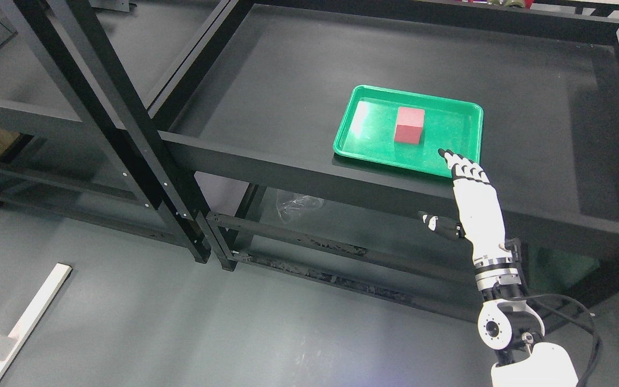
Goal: Pick pink block from left shelf to tray
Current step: 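Reach the right hand over the green tray toward the pink block, then close the right hand fingers around the pink block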
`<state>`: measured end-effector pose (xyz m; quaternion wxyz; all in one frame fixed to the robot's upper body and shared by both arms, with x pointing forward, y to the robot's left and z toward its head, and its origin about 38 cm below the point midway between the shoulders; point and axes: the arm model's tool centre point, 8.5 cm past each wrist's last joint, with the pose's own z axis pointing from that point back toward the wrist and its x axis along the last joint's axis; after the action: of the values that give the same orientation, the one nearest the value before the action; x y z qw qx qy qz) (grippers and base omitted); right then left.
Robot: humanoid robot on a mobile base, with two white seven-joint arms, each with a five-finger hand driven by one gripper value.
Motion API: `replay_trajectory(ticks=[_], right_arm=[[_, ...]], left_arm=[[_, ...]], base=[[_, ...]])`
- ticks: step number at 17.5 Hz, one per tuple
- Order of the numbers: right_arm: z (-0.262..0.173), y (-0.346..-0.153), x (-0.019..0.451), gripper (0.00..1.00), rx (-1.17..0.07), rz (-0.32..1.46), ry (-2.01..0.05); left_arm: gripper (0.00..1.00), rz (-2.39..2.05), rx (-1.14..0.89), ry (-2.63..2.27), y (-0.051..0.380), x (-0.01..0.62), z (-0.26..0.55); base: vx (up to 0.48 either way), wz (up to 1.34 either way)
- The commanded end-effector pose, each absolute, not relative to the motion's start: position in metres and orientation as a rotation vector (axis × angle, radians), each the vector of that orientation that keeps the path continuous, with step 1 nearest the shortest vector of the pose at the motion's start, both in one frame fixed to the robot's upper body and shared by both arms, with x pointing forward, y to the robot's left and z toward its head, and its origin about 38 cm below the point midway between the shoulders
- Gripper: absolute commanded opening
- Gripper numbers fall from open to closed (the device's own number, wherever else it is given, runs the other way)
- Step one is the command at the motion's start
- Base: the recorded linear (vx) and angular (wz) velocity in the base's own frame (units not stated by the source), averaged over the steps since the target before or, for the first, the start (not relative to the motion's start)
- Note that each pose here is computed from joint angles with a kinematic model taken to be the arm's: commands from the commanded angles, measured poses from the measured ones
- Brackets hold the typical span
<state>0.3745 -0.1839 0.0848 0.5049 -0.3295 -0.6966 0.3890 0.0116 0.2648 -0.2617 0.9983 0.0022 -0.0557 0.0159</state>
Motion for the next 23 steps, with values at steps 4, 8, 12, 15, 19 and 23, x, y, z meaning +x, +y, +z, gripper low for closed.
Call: replay_trajectory(ticks=[4,8,12,15,19,23], right_arm=[[0.085,-0.192,0.377,1.00,-0.794,0.924,-1.661],[0.079,-0.191,0.379,0.99,-0.782,0.946,-1.611],[0.066,-0.185,0.378,0.99,-0.723,1.009,-1.556],[0.058,-0.180,0.377,0.99,-0.691,1.048,-1.530],[0.041,-0.183,0.383,0.99,-0.645,1.086,-1.419],[0.034,-0.186,0.384,0.99,-0.642,1.089,-1.382]], left_arm=[[1.00,0.027,0.022,-0.162,0.276,0.038,-0.260],[1.00,0.027,0.022,-0.162,0.276,0.038,-0.260],[1.00,0.027,0.022,-0.162,0.276,0.038,-0.260],[1.00,0.027,0.022,-0.162,0.276,0.038,-0.260],[1.00,0.027,0.022,-0.162,0.276,0.038,-0.260],[1.00,0.027,0.022,-0.162,0.276,0.038,-0.260]], base=[[0.296,0.07],[0.258,0.06],[0.185,0.04],[0.169,0.04],[0.138,0.04],[0.111,0.03]])
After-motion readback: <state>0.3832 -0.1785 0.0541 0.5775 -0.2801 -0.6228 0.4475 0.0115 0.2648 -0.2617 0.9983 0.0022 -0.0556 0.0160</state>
